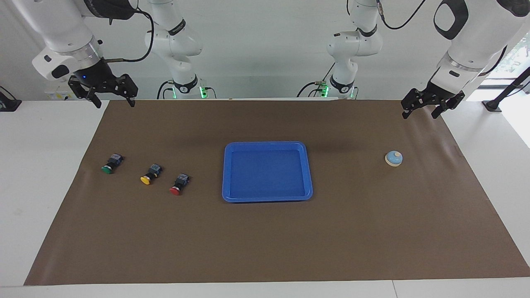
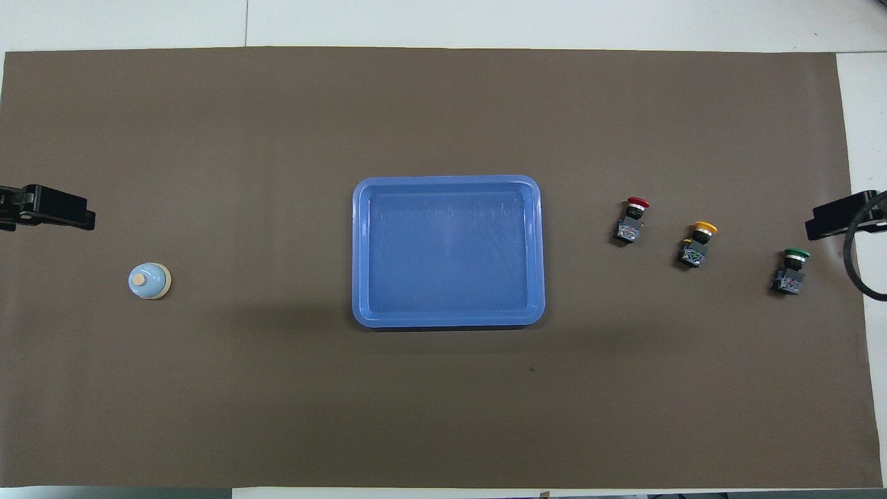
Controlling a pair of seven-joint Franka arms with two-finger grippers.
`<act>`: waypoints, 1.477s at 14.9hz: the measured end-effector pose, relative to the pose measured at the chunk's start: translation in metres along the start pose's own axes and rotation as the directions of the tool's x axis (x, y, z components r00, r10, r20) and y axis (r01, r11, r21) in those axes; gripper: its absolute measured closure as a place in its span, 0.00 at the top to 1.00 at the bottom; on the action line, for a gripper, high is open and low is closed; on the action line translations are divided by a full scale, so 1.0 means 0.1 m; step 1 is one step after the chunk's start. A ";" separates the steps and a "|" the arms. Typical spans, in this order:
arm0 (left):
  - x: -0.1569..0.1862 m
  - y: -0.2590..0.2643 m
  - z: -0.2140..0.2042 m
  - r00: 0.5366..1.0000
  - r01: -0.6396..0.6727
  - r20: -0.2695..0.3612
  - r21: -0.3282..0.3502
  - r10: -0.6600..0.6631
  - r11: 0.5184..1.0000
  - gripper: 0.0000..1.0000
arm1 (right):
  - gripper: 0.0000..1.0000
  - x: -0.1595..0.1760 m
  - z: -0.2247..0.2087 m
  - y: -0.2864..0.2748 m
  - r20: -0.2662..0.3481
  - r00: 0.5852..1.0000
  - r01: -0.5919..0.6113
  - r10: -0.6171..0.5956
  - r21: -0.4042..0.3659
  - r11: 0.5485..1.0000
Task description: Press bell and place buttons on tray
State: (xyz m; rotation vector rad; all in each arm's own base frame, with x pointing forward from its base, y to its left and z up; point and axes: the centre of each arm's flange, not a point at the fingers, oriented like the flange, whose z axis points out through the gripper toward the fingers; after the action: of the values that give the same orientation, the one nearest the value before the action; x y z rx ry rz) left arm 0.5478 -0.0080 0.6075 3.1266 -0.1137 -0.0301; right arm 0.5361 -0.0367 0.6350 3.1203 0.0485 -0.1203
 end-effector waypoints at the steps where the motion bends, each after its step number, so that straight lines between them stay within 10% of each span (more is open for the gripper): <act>1: 0.00 0.00 0.00 1.000 0.000 0.000 0.000 0.000 1.000 1.00 | 1.00 0.00 0.00 0.00 0.000 1.000 0.000 0.000 0.000 1.000; 7: 0.00 0.00 0.01 1.000 0.024 -0.001 0.000 -0.024 1.000 1.00 | 1.00 0.00 0.00 0.00 0.000 1.000 0.000 0.000 0.000 1.000; 15: -0.03 -0.71 1.11 0.998 0.063 0.010 0.003 -0.063 0.998 0.01 | 1.00 0.00 0.00 0.00 0.000 1.000 0.000 0.000 0.000 1.000; 22: -0.28 -0.82 2.38 0.998 0.066 0.008 0.004 -0.066 0.998 0.01 | 1.00 0.00 0.00 0.00 0.000 1.000 0.000 0.000 0.000 1.000</act>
State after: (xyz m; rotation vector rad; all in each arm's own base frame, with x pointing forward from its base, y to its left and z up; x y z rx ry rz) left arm 0.5212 0.0730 0.3685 3.1327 -0.0106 -0.0438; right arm 0.5361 -0.0367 0.6350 3.1203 0.0485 -0.1204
